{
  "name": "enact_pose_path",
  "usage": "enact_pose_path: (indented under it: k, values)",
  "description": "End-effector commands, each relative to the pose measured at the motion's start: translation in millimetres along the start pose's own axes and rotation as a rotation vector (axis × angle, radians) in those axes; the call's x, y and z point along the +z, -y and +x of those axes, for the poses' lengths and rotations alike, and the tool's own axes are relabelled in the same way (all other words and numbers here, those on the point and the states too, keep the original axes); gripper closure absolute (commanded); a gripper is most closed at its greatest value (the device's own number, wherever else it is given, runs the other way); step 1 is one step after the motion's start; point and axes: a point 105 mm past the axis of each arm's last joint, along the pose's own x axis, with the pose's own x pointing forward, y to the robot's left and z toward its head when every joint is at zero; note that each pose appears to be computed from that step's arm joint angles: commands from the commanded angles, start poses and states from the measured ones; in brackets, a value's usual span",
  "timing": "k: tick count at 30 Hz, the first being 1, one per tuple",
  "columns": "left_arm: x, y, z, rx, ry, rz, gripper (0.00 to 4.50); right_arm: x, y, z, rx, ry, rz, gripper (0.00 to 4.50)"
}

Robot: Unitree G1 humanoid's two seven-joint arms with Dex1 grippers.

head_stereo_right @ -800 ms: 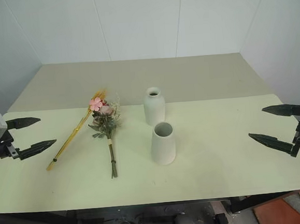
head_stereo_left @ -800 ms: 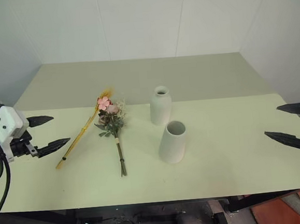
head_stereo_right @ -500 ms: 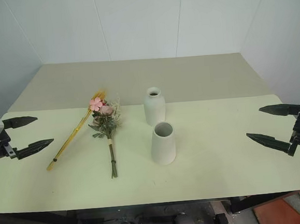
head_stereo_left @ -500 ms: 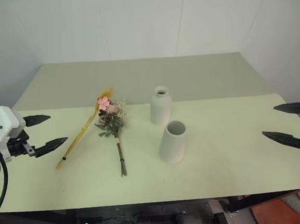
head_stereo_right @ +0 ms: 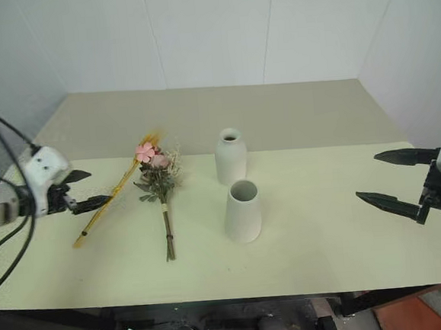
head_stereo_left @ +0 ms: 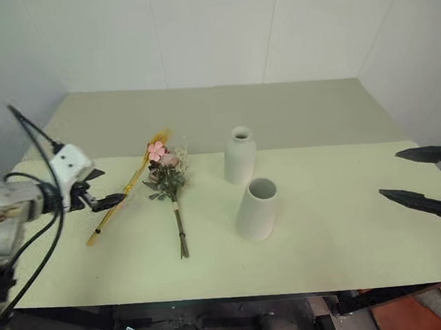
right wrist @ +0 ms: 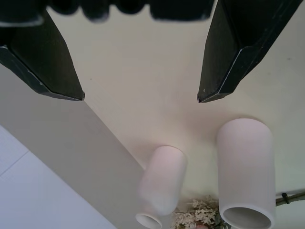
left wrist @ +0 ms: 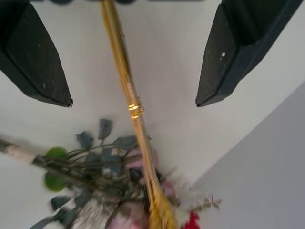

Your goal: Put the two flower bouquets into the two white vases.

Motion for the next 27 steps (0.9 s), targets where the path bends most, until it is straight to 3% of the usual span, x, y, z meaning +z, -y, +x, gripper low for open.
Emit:
enact_pose_path:
  k: [1,10,14,24,25,27]
  values:
    - [3.5,-4.2,12.3,-0.024,-0.066,0.007,0.0,10.4,2.0,-5.0,-0.026,0.024,-0.034,0.05]
    - [7.9,-3.5,39.0,-0.108,-0.102,0.018,0.0,12.7,-9.1,-9.3,-0.043,0.023,-0.027,0.05]
    - [15.8,-1.3,44.6,-0.123,-0.073,0.023,0.89,15.4,-11.6,-12.9,-0.051,0.02,-0.03,0.0]
    - [14.9,3.3,49.7,-0.125,-0.075,0.012,4.24,9.2,-12.3,-8.2,-0.053,0.022,-0.012,0.0]
    - [15.2,2.1,49.0,-0.116,-0.071,0.008,4.46,8.9,-12.0,-8.1,-0.053,0.022,-0.011,0.0]
    - [17.7,-1.6,46.4,-0.095,-0.056,0.012,4.46,8.6,-11.7,-7.8,-0.053,0.024,-0.011,0.0]
